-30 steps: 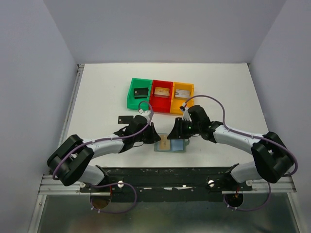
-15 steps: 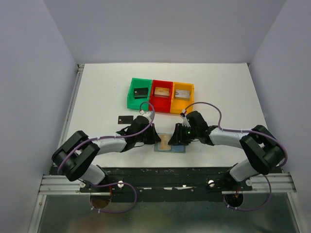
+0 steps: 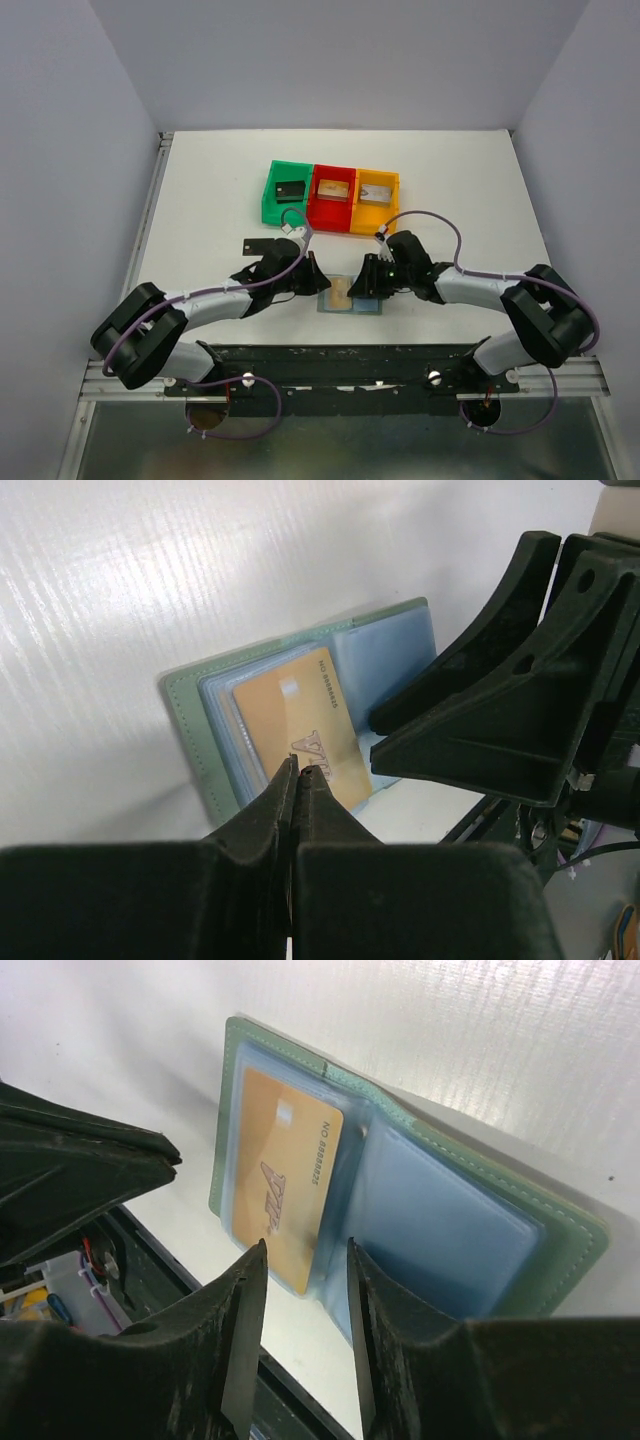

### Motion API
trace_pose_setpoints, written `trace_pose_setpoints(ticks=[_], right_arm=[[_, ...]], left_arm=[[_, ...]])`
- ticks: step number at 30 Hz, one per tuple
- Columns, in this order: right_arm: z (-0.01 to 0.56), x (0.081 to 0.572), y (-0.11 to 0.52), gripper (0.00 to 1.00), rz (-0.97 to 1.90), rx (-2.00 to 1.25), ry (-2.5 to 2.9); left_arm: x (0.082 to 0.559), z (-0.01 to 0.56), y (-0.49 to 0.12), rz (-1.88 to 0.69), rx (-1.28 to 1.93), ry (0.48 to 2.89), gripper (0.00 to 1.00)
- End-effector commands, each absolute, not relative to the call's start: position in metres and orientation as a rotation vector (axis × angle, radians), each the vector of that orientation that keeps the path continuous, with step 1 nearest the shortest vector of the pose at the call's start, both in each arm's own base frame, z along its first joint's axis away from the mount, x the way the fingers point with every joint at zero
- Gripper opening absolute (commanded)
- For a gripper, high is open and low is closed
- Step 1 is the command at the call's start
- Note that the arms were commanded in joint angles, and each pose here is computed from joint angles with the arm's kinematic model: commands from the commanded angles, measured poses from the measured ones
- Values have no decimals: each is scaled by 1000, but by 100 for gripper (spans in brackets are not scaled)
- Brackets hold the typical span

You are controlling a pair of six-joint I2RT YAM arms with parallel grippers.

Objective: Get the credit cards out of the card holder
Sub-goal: Remove the credit card from the card holder.

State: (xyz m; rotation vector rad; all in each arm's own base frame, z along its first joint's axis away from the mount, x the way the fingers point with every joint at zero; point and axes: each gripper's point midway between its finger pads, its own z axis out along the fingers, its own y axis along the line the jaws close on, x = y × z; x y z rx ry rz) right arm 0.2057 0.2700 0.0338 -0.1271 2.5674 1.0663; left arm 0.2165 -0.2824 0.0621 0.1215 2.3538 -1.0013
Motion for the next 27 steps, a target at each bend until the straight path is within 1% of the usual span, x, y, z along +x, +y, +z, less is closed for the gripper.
trace_pose_setpoints(ticks=[1,8,15,27], right_arm=[[41,209,264,44,1006,-118,2555],[62,209,280,41,1134,-171,2496],[48,204,286,39,1185,-155,2539],[31,201,281,38,1141,-141,2587]], left_arm=[[221,76,-288,-1021,148,2298,3],[215,62,-304,-1045,206,2348,2],[212,46,-300,-998,195,2408,0],[209,36,-291,-947,180,2437,0]])
